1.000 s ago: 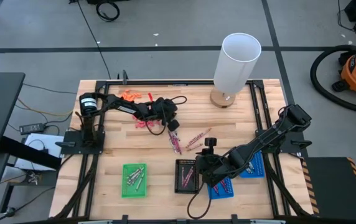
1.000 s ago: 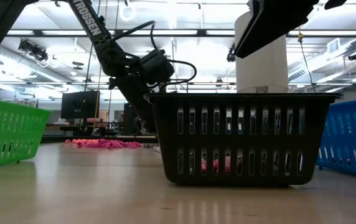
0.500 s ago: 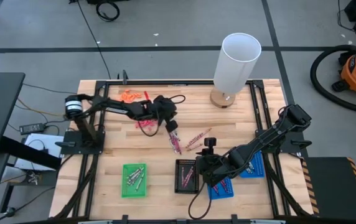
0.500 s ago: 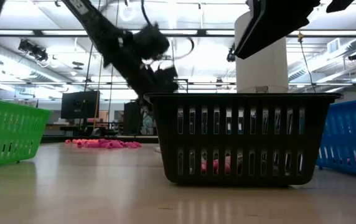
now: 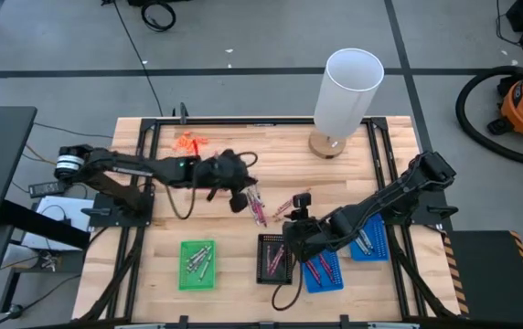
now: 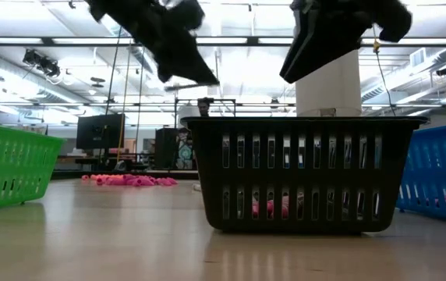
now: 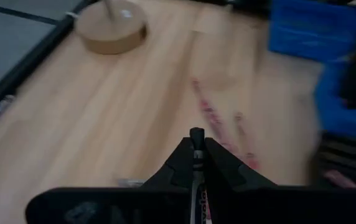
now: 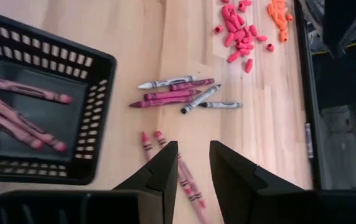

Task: Sort crayons
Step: Put the black crayon into the right blue bin

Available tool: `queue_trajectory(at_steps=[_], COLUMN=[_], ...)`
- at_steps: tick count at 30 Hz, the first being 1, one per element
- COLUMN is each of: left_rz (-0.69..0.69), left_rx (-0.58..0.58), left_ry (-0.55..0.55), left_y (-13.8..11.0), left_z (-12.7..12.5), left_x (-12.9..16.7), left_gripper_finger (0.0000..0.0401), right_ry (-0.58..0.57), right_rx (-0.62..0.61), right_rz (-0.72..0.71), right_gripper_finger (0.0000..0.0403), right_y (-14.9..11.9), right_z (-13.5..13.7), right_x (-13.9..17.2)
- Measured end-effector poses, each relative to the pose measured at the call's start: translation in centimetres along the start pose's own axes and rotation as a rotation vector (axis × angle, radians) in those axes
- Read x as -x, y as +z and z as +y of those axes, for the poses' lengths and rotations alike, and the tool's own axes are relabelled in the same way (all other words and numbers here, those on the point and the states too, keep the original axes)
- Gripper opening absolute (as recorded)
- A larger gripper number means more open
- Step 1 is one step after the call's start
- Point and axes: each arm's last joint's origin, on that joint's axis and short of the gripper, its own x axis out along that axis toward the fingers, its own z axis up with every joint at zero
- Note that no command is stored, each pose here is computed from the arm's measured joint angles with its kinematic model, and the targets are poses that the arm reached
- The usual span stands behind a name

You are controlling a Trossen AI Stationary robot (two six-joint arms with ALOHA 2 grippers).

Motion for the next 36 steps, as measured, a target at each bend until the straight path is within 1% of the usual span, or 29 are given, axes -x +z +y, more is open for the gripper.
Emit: queue_trajectory(at_steps=[5, 7, 10, 14, 16, 20, 23, 30, 32, 36], left_rz=[0.048, 0.058, 0.06, 0.036, 0.003, -0.088, -0.175, -0.333, -0.364, -0.378], left_rx=[0.03, 0.048, 0.027, 0.012, -0.004, -0.072, -0.116, -0.209, -0.232, -0.254], left_ry=[-0.083, -0.109, -0.116, -0.087, -0.057, 0.009, -0.002, -0.027, -0.035, -0.045], left_y=[-0.7, -1.0, -1.5, -1.7, -1.7, -1.3, -0.6, 0.8, 1.1, 1.1], left_z=[-2.8, -3.8, -5.1, -6.1, -6.5, -7.3, -7.9, -8.7, -9.0, -9.3], left_x=[2.2, 2.6, 3.2, 3.7, 3.9, 4.3, 4.6, 5.2, 5.5, 5.7], left_gripper_finger=[0.002, 0.002, 0.002, 0.002, 0.002, 0.002, 0.002, 0.002, 0.002, 0.002], right_ry=[-0.011, -0.004, 0.036, 0.095, 0.121, 0.166, 0.18, 0.169, 0.15, 0.141], right_rx=[0.046, 0.065, 0.088, 0.088, 0.064, 0.013, -0.028, -0.057, -0.076, -0.112], right_rz=[-0.007, -0.016, -0.041, -0.086, -0.105, -0.128, -0.186, -0.279, -0.319, -0.41], right_gripper_finger=[0.0101, 0.0101, 0.0101, 0.0101, 0.0101, 0.0101, 0.0101, 0.0101, 0.0101, 0.0101], right_y=[0.4, 0.6, 1.0, 1.5, 1.7, 2.0, 2.6, 3.4, 3.0, 0.5], right_z=[-1.0, -1.4, -2.0, -2.7, -3.2, -4.2, -4.8, -5.3, -5.4, -5.6], right_x=[-0.8, -1.2, -1.7, -2.3, -2.7, -3.4, -3.7, -3.0, -2.6, -1.7])
